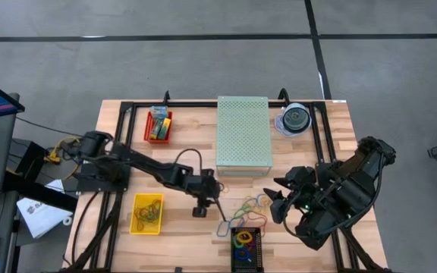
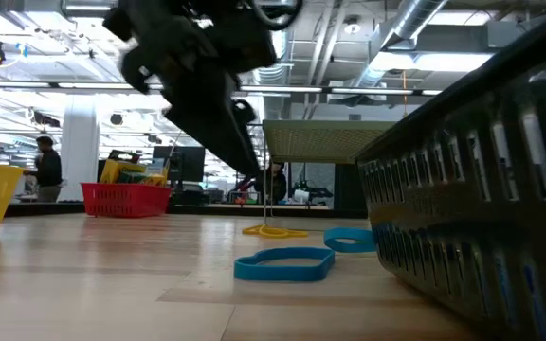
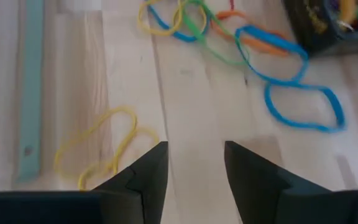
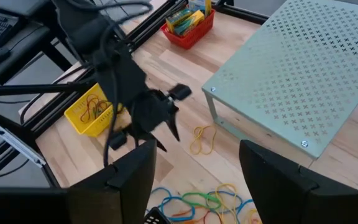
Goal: Pick & Place Office Desk Supplies
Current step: Put the yellow rubber band into the yellow bin
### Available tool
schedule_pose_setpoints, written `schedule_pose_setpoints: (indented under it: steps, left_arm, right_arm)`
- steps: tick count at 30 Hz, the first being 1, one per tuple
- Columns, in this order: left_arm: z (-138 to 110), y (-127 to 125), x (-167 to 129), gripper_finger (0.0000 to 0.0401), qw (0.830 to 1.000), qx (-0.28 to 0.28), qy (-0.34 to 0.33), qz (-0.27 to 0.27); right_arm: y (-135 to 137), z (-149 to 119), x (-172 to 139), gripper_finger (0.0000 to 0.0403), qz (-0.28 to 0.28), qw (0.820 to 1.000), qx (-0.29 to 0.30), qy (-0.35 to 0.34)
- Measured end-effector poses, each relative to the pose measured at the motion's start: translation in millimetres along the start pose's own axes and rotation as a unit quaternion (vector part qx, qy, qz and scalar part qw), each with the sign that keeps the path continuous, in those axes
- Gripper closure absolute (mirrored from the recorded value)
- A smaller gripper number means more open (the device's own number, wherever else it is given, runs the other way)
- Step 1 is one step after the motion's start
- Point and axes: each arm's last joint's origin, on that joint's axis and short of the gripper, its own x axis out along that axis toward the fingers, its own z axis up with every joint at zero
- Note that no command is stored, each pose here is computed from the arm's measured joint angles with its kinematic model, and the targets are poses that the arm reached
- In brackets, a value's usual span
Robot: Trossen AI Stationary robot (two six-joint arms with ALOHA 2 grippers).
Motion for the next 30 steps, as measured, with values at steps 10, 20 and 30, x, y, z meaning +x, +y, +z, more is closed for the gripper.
schedule_pose_setpoints:
  steps: [10,20,30]
  left_arm:
    - [0,14,30,0.0255,0.986,-0.089,0.004,0.142]
    - [-1,3,29,0.0272,0.932,-0.332,-0.031,0.143]
    - [-6,-2,28,0.0287,0.838,-0.511,-0.070,0.179]
  right_arm:
    - [0,0,0,0.0176,0.000,1.000,0.002,0.010]
    - [0,0,0,0.0176,0.000,1.000,0.010,0.010]
    - [0,0,0,0.0176,0.000,1.000,0.010,0.010]
